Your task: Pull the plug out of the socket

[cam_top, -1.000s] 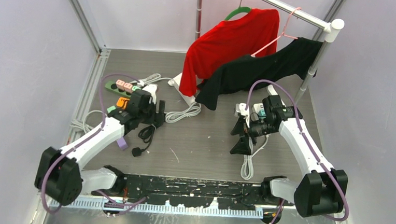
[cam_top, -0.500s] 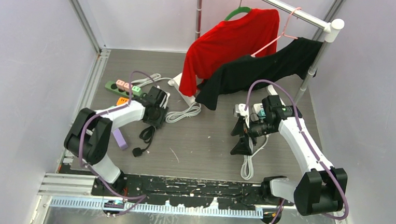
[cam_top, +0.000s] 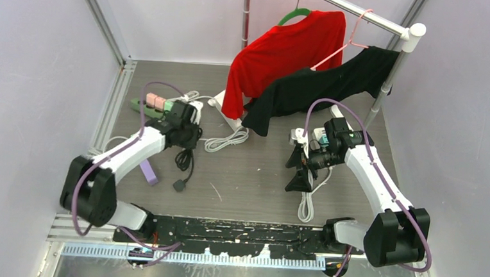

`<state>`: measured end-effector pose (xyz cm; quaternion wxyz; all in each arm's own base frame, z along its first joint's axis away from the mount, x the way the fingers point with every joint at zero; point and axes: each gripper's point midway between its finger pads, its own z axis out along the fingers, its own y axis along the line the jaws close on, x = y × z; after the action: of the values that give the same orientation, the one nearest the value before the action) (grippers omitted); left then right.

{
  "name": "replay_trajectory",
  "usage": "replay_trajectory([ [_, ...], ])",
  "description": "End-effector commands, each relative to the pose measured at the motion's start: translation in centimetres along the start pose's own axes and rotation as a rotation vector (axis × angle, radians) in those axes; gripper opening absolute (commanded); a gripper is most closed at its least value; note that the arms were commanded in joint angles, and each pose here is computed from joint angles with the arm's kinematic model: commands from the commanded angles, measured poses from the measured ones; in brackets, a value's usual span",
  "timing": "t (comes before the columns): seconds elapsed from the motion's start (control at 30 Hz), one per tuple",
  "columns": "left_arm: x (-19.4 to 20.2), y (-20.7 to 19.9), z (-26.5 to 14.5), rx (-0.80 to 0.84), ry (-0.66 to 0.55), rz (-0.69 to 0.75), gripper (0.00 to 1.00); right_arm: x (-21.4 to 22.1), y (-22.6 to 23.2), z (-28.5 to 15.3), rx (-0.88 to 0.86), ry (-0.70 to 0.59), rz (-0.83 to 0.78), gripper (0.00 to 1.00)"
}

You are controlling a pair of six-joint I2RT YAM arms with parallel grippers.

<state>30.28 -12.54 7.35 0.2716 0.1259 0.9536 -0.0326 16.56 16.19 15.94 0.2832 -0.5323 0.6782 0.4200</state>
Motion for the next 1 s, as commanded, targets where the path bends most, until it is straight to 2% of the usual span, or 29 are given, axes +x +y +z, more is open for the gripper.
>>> replay_trajectory([
  [0.0,-7.8,0.7,-6.5,0.084,-0.321,-0.151,0.00,-1.7,0.2,-0.6,0.014,-0.039,-0.062,1.00],
  [0.13,-10.8,1.7,-10.0,0.165,-0.482,-0.270,0.00,-2.0,0.4,-0.7,0.010,-0.052,-0.069,1.00],
  [0.5,-17.1,1.7,-16.5,0.302,-0.660,-0.327,0.00,-2.2,0.9,-0.6,0.005,-0.073,-0.080,1.00],
  [0.77,-22.0,5.0,-23.6,0.122,-0.814,-0.268,0.00,-2.2,1.0,-0.6,0.004,-0.081,-0.084,1.00],
  [0.97,-25.0,6.0,-27.4,0.074,-0.919,-0.221,0.00,-2.2,1.1,-0.5,0.003,-0.086,-0.088,1.00],
])
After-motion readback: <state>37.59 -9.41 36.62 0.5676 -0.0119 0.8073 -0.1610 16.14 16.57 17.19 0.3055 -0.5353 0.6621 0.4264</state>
